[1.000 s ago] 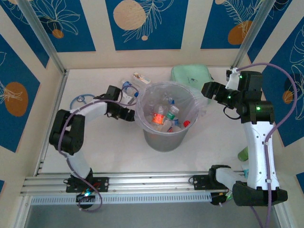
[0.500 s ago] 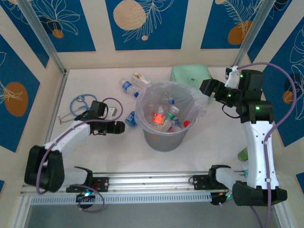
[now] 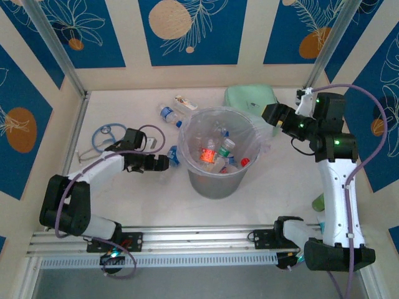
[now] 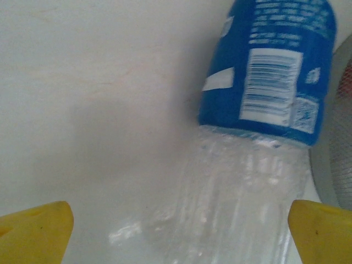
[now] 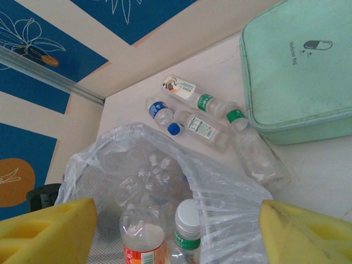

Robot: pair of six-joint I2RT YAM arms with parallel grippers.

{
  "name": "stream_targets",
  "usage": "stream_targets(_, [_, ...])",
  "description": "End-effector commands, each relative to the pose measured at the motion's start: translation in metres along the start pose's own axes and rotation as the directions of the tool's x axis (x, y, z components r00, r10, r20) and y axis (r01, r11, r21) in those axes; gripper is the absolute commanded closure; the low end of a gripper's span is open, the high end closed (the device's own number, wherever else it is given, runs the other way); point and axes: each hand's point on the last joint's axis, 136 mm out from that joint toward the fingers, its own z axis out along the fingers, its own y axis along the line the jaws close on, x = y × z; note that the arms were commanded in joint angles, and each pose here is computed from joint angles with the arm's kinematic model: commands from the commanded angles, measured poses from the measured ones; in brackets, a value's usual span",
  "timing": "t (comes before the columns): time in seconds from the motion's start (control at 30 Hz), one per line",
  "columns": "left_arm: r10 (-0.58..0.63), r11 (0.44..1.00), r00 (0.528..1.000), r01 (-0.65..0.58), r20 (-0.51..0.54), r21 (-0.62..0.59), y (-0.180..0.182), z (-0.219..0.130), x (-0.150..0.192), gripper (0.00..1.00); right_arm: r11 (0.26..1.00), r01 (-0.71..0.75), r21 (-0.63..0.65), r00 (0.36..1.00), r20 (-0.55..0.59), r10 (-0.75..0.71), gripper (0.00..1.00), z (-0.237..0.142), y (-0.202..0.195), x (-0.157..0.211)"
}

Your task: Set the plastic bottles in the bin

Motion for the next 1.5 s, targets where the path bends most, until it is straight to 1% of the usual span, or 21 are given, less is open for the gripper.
stream_targets(0.0, [-0.032, 0.995, 0.999, 0.032, -0.001, 0.094, -0.018, 0.009, 0.005, 0.00, 1.000, -0.006, -0.026, 1.000, -0.018, 0.005, 0.22, -0.004, 0.004, 0.007])
stream_targets(0.1, [-0.060, 0.995, 0.997, 0.063, -0.040, 0.083, -0.012, 0.017, 0.021, 0.00, 0.999, -0.007, -0.046, 1.000, -0.026, 0.005, 0.22, -0.003, 0.007, 0.005])
stream_targets(0.2, [-0.075, 0.992, 0.996, 0.080, -0.051, 0.102, -0.016, 0.019, 0.030, 0.03, 0.998, -0.006, -0.059, 1.000, -0.026, 0.005, 0.22, -0.002, 0.009, 0.003])
stream_targets(0.3, [-0.064, 0.995, 0.995, 0.069, -0.072, 0.075, -0.015, 0.021, 0.039, 0.07, 0.998, -0.012, -0.069, 0.999, -0.034, 0.009, 0.19, 0.000, 0.010, 0.002])
stream_targets(0.43, [-0.065, 0.998, 0.995, 0.067, -0.079, 0.018, -0.006, 0.017, 0.041, 0.24, 0.997, -0.018, -0.076, 0.998, -0.056, 0.014, 0.19, 0.003, 0.012, 0.001])
stream_targets(0.5, [-0.063, 0.998, 0.996, 0.064, -0.058, 0.009, -0.007, 0.011, 0.035, 0.27, 0.996, -0.010, -0.092, 0.998, -0.055, 0.005, 0.19, 0.000, 0.019, -0.002])
stream_targets(0.67, [-0.040, 0.999, 0.998, 0.041, 0.038, -0.024, -0.009, -0.018, 0.014, 0.34, 0.987, 0.031, -0.157, 0.999, -0.027, -0.036, 0.19, -0.008, 0.038, -0.007])
stream_targets(0.73, [-0.036, 0.997, 0.995, 0.042, 0.090, -0.062, -0.006, -0.034, 0.005, 0.38, 0.976, 0.064, -0.210, 0.998, -0.002, -0.066, 0.20, -0.013, 0.052, -0.011])
stream_targets(0.8, [-0.038, 0.989, 0.985, 0.062, 0.169, -0.137, 0.004, -0.054, -0.005, 0.44, 0.956, 0.124, -0.267, 0.992, 0.053, -0.114, 0.20, -0.021, 0.072, -0.019])
stream_targets(0.83, [-0.034, 0.984, 0.975, 0.072, 0.220, -0.163, 0.007, -0.066, -0.010, 0.47, 0.942, 0.161, -0.294, 0.986, 0.078, -0.144, 0.20, -0.027, 0.084, -0.022])
stream_targets(0.9, [-0.031, 0.978, 0.945, 0.097, 0.325, -0.187, 0.009, -0.092, -0.019, 0.47, 0.916, 0.223, -0.334, 0.974, 0.113, -0.196, 0.20, -0.036, 0.106, -0.027])
stream_targets(0.97, [-0.028, 0.981, 0.903, 0.108, 0.429, -0.163, 0.004, -0.116, -0.027, 0.48, 0.883, 0.274, -0.380, 0.961, 0.130, -0.243, 0.20, -0.038, 0.130, -0.026])
stream_targets(1.07, [-0.021, 0.995, 0.814, 0.072, 0.580, -0.064, -0.017, -0.155, -0.039, 0.51, 0.832, 0.338, -0.440, 0.941, 0.138, -0.309, 0.21, -0.029, 0.168, -0.020])
stream_targets(1.13, [-0.026, 0.999, 0.743, 0.032, 0.668, 0.003, -0.032, -0.182, -0.045, 0.55, 0.797, 0.376, -0.473, 0.924, 0.130, -0.358, 0.22, -0.016, 0.198, -0.013])
stream_targets(1.23, [-0.029, 0.998, 0.635, -0.026, 0.772, 0.059, -0.049, -0.225, -0.054, 0.59, 0.759, 0.405, -0.511, 0.906, 0.109, -0.410, 0.24, 0.011, 0.236, -0.003])
stream_targets(1.27, [-0.028, 0.996, 0.615, -0.046, 0.788, 0.071, -0.055, -0.235, -0.056, 0.59, 0.743, 0.411, -0.527, 0.900, 0.104, -0.424, 0.24, 0.017, 0.248, 0.000])
stream_targets(1.33, [-0.031, 0.990, 0.591, -0.094, 0.806, 0.107, -0.069, -0.251, -0.060, 0.59, 0.710, 0.425, -0.562, 0.883, 0.086, -0.461, 0.26, 0.034, 0.270, 0.011])
stream_targets(1.4, [-0.043, 0.977, 0.594, -0.143, 0.803, 0.157, -0.083, -0.255, -0.063, 0.58, 0.671, 0.442, -0.595, 0.861, 0.071, -0.504, 0.27, 0.051, 0.292, 0.026])
stream_targets(1.47, [-0.058, 0.963, 0.599, -0.176, 0.798, 0.202, -0.092, -0.254, -0.065, 0.58, 0.646, 0.464, -0.606, 0.838, 0.065, -0.541, 0.25, 0.063, 0.307, 0.038])
